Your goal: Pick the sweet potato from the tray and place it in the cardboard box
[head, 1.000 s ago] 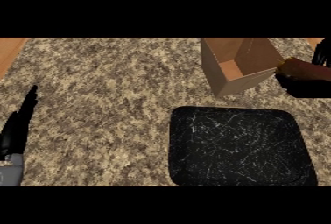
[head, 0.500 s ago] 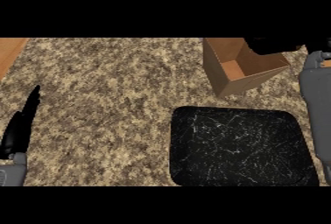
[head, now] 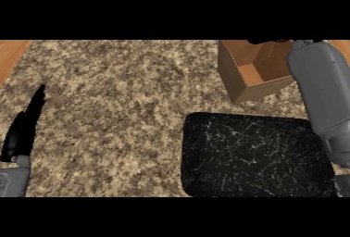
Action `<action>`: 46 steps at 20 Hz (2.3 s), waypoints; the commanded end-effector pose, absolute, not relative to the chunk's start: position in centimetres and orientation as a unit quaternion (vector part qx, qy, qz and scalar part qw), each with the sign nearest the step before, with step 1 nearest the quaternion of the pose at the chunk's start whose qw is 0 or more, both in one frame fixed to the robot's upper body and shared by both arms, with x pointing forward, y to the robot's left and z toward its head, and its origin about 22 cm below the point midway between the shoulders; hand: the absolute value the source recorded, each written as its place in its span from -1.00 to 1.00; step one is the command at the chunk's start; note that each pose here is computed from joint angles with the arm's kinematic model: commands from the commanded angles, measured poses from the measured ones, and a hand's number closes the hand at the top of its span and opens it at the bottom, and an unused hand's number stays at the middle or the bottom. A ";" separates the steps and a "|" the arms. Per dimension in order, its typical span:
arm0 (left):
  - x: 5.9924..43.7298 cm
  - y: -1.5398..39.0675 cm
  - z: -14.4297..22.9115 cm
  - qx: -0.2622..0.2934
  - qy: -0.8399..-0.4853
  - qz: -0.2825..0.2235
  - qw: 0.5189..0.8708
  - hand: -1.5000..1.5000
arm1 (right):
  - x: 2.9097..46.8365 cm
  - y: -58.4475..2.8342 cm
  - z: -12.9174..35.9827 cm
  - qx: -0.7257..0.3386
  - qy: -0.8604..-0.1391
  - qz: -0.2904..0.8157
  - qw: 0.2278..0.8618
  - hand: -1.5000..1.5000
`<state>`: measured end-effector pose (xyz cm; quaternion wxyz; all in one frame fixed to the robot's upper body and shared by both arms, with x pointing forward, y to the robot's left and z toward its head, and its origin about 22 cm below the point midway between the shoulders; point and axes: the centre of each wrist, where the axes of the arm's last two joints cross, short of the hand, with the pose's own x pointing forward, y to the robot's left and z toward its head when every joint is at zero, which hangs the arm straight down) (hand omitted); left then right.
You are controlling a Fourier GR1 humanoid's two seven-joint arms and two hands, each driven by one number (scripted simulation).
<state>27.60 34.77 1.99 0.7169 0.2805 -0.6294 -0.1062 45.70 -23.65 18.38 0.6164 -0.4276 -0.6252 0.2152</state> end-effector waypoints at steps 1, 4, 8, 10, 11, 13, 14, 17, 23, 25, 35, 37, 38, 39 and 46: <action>28.0 33.2 2.8 0.276 -0.631 -0.116 0.716 0.00 | 46.9 -21.4 16.8 -0.454 -0.600 0.195 0.629 1.00; 28.0 34.2 3.4 0.280 -0.640 -0.115 0.706 0.00 | 46.7 -23.5 13.7 -0.421 -0.581 0.172 0.675 -1.00; 27.9 33.5 1.9 0.281 -0.640 -0.111 0.707 0.00 | 46.8 -23.8 12.9 -0.393 -0.579 0.140 0.701 -1.00; 27.6 33.9 2.0 0.270 -0.641 -0.118 0.709 0.00 | 47.2 -24.0 13.9 -0.395 -0.588 0.141 0.692 -1.00; 29.2 33.4 3.4 0.280 -0.639 -0.117 0.707 0.00 | 47.0 -23.1 12.6 -0.389 -0.597 0.144 0.687 -1.00; 29.0 33.9 2.7 0.277 -0.635 -0.112 0.713 0.00 | 47.1 -23.7 13.4 -0.388 -0.617 0.136 0.671 -1.00; 27.5 33.6 1.1 0.272 -0.636 -0.116 0.713 0.00 | 47.0 -25.4 13.8 -0.398 -0.629 0.122 0.657 -1.00; 28.1 34.2 3.1 0.276 -0.634 -0.112 0.714 0.00 | 47.0 -24.7 13.6 -0.394 -0.669 0.089 0.624 -1.00; 27.6 35.1 1.5 0.283 -0.632 -0.109 0.714 0.00 | 47.1 -26.4 15.4 -0.376 -0.711 -0.025 0.594 -1.00; 27.2 35.1 1.6 0.284 -0.627 -0.106 0.718 0.00 | 46.8 -27.9 15.8 -0.356 -0.726 -0.039 0.587 -1.00; 25.7 35.5 2.3 0.292 -0.621 -0.097 0.721 0.00 | 42.4 -39.7 14.9 -0.368 -0.710 -0.080 0.595 -1.00; 26.0 36.3 1.7 0.299 -0.607 -0.095 0.730 0.00 | 40.7 -42.4 14.9 -0.365 -0.714 -0.077 0.593 -1.00; 26.1 36.7 2.3 0.300 -0.616 -0.091 0.723 0.00 | 40.5 -42.3 14.6 -0.367 -0.709 -0.074 0.597 -1.00; 25.1 37.4 2.1 0.299 -0.615 -0.091 0.724 0.00 | 39.2 -44.2 14.3 -0.369 -0.710 -0.080 0.595 -1.00; 26.1 35.4 1.6 0.297 -0.617 -0.089 0.723 0.00 | 33.3 -50.2 14.3 -0.364 -0.700 -0.034 0.613 -1.00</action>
